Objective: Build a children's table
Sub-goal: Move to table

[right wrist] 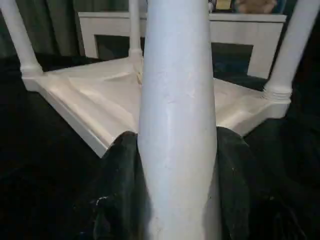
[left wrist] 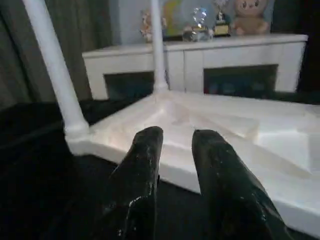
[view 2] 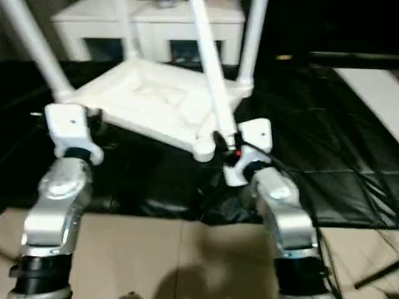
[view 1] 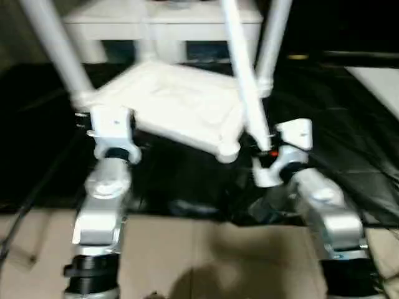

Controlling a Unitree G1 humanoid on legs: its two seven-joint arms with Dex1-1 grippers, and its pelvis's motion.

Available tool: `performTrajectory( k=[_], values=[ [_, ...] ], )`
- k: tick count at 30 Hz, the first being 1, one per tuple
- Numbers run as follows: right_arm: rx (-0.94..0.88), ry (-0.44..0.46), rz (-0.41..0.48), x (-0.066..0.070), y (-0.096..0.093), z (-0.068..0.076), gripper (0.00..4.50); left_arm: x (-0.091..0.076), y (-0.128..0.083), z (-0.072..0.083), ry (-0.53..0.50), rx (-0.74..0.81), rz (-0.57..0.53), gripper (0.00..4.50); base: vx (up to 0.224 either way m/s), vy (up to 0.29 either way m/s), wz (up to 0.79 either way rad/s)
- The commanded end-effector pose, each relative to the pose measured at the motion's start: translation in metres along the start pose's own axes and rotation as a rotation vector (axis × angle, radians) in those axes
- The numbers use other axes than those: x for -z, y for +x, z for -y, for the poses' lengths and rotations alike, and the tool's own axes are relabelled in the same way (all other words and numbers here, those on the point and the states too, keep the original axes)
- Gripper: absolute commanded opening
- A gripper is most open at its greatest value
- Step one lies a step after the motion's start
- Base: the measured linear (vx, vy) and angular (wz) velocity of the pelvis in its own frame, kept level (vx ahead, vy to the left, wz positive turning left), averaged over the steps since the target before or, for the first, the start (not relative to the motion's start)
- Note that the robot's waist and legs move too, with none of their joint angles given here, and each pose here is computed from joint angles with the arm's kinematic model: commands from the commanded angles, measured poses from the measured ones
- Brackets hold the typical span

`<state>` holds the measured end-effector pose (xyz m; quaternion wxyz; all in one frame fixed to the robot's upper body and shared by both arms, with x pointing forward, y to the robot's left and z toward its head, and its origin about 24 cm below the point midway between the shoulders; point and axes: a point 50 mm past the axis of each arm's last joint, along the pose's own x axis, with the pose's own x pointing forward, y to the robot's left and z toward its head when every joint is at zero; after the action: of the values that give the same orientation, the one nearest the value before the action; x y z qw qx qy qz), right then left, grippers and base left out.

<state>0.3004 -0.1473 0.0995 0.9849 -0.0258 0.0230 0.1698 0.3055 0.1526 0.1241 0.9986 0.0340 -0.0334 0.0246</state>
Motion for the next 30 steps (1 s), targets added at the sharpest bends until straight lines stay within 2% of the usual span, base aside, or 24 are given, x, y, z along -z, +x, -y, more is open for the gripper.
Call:
performTrajectory(
  k=[1,8,15,20,21,22,26,27,28,29,30],
  values=[
    [-0.013,-0.016,0.003,-0.003,0.001,-0.003,1.84,0.001,0.001,-0.003,-0.012,0.009,-0.012,1.32,-0.099,-0.123,0.12],
    [0.036,0.035,0.008,-0.004,0.001,0.004,1.84,0.001,0.002,0.002,-0.030,0.041,-0.018,1.32,-0.062,-0.044,0.37],
    [0.008,0.011,0.007,-0.007,0.002,0.002,1.84,0.003,0.005,0.005,-0.013,0.091,-0.033,1.32,0.013,0.025,0.00],
    [-0.032,0.085,0.016,-0.010,0.004,0.002,1.84,0.001,0.006,0.010,0.009,0.186,-0.021,1.32,0.025,0.033,-0.04],
    [-0.119,0.188,0.019,-0.013,0.002,-0.001,1.84,0.001,0.005,0.016,-0.046,0.276,-0.041,1.32,0.000,0.000,0.00],
    [-0.167,0.233,0.017,-0.015,0.002,-0.002,1.84,0.002,0.004,0.020,-0.083,0.319,-0.056,1.49,0.075,0.026,-0.08],
    [-0.484,0.366,-0.019,-0.017,-0.012,-0.017,1.84,-0.002,-0.005,0.040,-0.327,0.575,-0.140,1.67,0.035,0.007,0.01],
    [-0.576,0.400,-0.039,-0.017,-0.017,-0.020,1.84,-0.005,-0.005,0.046,-0.391,0.632,-0.170,1.88,0.000,0.000,0.00],
    [-0.633,0.440,-0.040,-0.017,-0.021,-0.021,1.84,-0.007,-0.004,0.050,-0.479,0.649,-0.208,2.09,0.000,0.000,0.00],
    [-0.634,0.440,-0.040,-0.018,-0.021,-0.021,1.84,-0.007,-0.003,0.051,-0.482,0.649,-0.209,2.09,0.000,0.000,0.00],
    [-0.667,0.488,-0.029,-0.020,-0.022,-0.021,1.84,-0.010,-0.001,0.055,-0.558,0.668,-0.235,2.13,0.000,0.000,0.00]
  ],
)
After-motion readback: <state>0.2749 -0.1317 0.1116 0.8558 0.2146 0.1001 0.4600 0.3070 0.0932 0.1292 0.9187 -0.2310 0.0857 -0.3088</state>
